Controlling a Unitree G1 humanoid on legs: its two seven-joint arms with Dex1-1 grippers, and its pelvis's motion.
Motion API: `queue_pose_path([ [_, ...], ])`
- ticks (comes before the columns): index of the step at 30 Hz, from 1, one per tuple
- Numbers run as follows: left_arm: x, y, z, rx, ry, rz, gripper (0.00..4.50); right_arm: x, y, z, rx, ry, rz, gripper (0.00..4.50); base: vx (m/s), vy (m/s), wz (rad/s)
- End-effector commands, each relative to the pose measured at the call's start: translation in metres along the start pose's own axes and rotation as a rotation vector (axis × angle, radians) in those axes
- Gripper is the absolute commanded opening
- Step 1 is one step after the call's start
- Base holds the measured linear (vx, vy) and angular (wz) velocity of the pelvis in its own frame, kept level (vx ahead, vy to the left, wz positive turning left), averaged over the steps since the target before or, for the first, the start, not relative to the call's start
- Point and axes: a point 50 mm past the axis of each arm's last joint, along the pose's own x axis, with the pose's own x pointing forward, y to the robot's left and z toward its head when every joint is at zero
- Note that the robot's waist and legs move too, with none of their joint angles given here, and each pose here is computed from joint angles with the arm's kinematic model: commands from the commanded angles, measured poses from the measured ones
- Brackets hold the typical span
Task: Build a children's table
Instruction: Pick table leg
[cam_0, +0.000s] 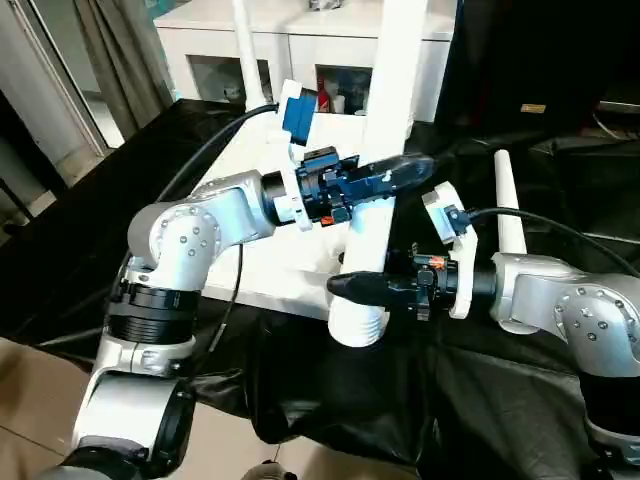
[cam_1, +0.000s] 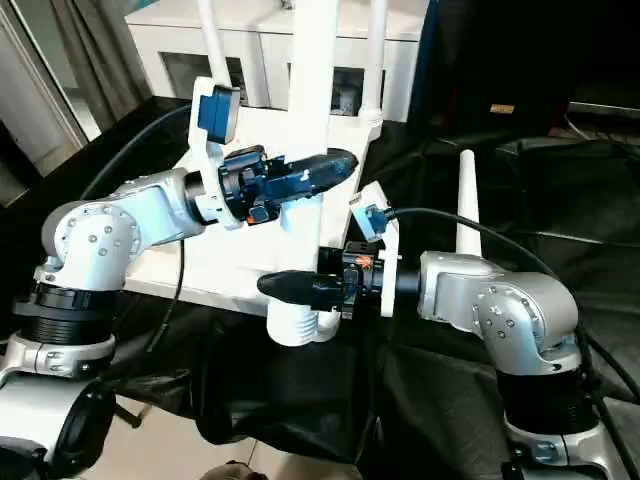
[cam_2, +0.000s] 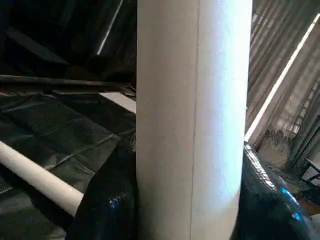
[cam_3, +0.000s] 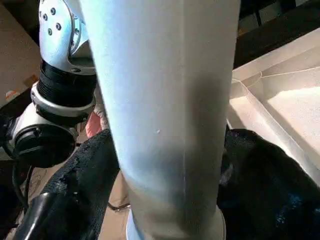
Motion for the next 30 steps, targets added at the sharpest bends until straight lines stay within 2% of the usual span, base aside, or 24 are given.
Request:
queue_pose_path([
  [1,0.0025,-0.0039,0.0093,0.038,-0.012,-0.019,1.84,0.0027,0.0008,0.0012,0.006,0.005,0.008,3.63,0.000,0.000,0.00],
  [6,0.0033,-0.0044,0.0089,0.037,-0.017,-0.024,1.84,0.0024,-0.0009,0.0000,0.023,0.009,-0.002,3.30,0.000,0.000,0.00],
  [8,0.0030,-0.0041,0.0083,0.036,-0.018,-0.024,1.84,0.0023,-0.0014,-0.0003,0.027,0.012,-0.007,2.95,0.000,0.000,0.00],
  [18,0.0026,-0.0019,0.0067,0.029,-0.024,-0.016,1.84,0.0005,-0.0022,-0.0014,0.031,0.018,-0.021,2.15,0.000,0.000,0.00],
  [24,-0.0006,0.0007,0.0067,0.034,-0.033,0.017,1.83,0.0000,-0.0024,-0.0012,0.012,-0.011,-0.038,2.03,0.000,0.000,0.00],
  [25,-0.0007,0.0016,0.0068,0.041,-0.034,0.032,2.39,-0.0003,-0.0024,-0.0011,0.009,-0.017,-0.040,2.00,0.000,0.000,0.00],
  [28,-0.0015,0.0038,0.0086,0.019,-0.062,0.043,2.53,-0.0005,-0.0031,-0.0010,0.002,-0.028,-0.044,1.99,0.000,0.000,0.00],
  [30,-0.0025,0.0035,0.0118,0.021,-0.091,0.037,2.88,-0.0012,-0.0035,-0.0005,-0.005,-0.036,-0.048,1.95,0.000,0.000,0.00],
])
